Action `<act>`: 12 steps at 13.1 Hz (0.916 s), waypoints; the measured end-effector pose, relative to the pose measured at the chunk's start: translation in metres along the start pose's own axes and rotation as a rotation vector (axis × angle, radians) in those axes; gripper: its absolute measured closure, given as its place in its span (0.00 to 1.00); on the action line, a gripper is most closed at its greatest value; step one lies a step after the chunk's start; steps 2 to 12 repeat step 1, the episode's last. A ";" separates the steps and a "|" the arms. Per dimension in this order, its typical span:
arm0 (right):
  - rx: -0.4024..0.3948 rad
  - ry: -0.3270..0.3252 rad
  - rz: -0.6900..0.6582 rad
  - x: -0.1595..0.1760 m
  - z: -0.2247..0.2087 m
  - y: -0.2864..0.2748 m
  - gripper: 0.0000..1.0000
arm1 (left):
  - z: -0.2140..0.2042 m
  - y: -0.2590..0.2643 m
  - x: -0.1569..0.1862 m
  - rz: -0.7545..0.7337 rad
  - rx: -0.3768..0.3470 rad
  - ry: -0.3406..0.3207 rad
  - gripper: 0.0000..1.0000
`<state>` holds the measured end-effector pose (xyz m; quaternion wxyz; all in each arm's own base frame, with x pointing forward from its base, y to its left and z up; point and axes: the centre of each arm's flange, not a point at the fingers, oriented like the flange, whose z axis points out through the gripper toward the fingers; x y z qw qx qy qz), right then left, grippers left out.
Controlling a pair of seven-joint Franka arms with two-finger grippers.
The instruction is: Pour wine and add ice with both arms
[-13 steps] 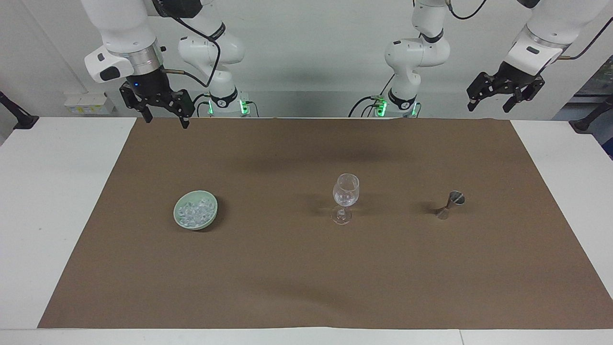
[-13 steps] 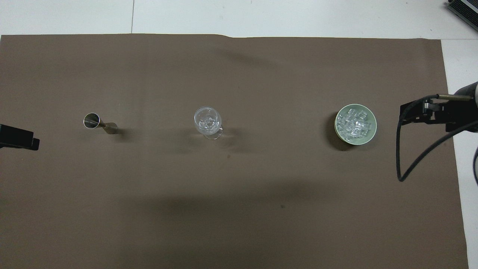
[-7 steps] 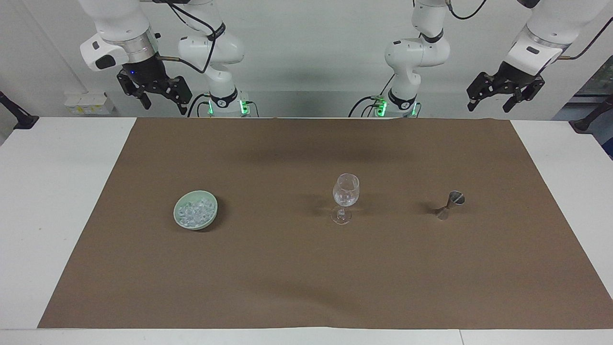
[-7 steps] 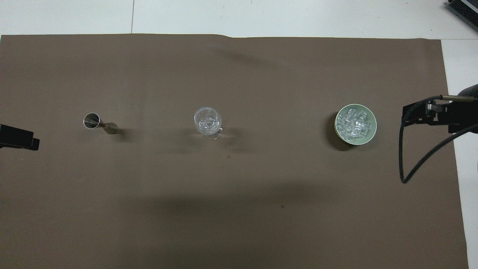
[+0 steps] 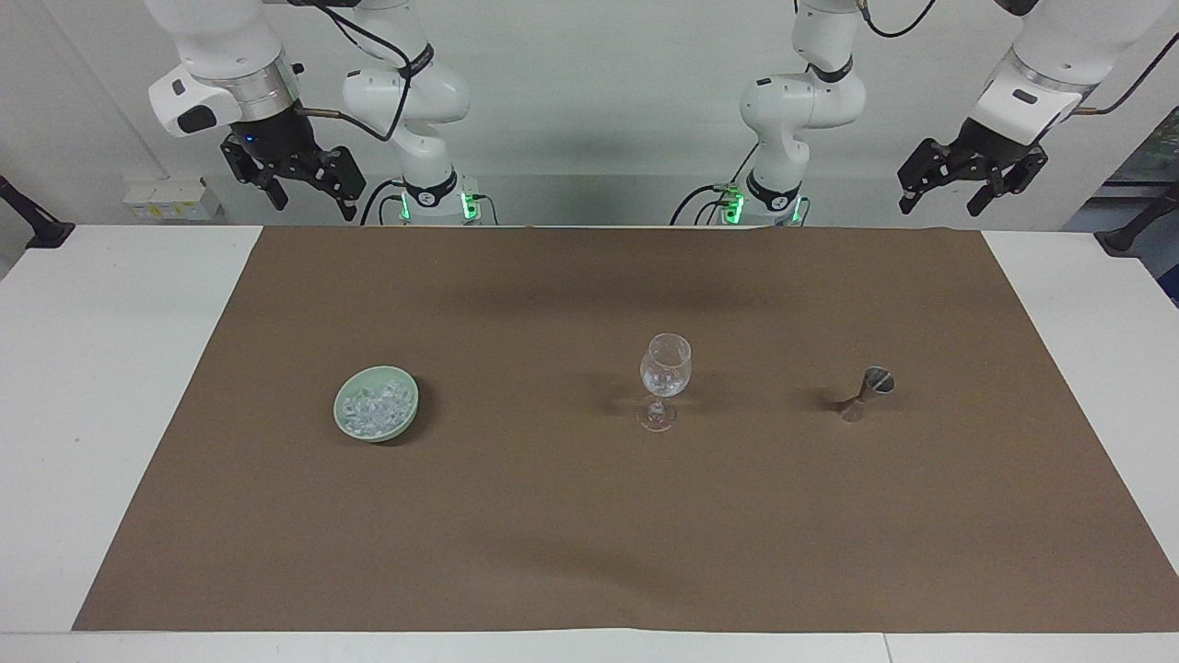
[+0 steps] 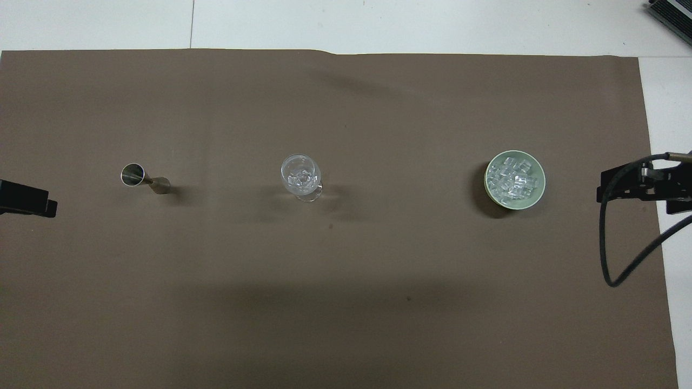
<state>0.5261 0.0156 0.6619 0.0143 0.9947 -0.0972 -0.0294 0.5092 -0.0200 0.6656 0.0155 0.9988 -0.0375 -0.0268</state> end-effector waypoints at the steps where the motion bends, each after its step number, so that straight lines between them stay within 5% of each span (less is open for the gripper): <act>1: 0.000 0.000 0.000 0.000 0.000 0.000 0.00 | 0.000 0.000 0.000 0.000 0.000 0.000 0.00; 12: 0.000 0.000 0.000 0.000 0.000 0.000 0.00 | 0.000 0.000 0.000 0.000 0.000 0.000 0.00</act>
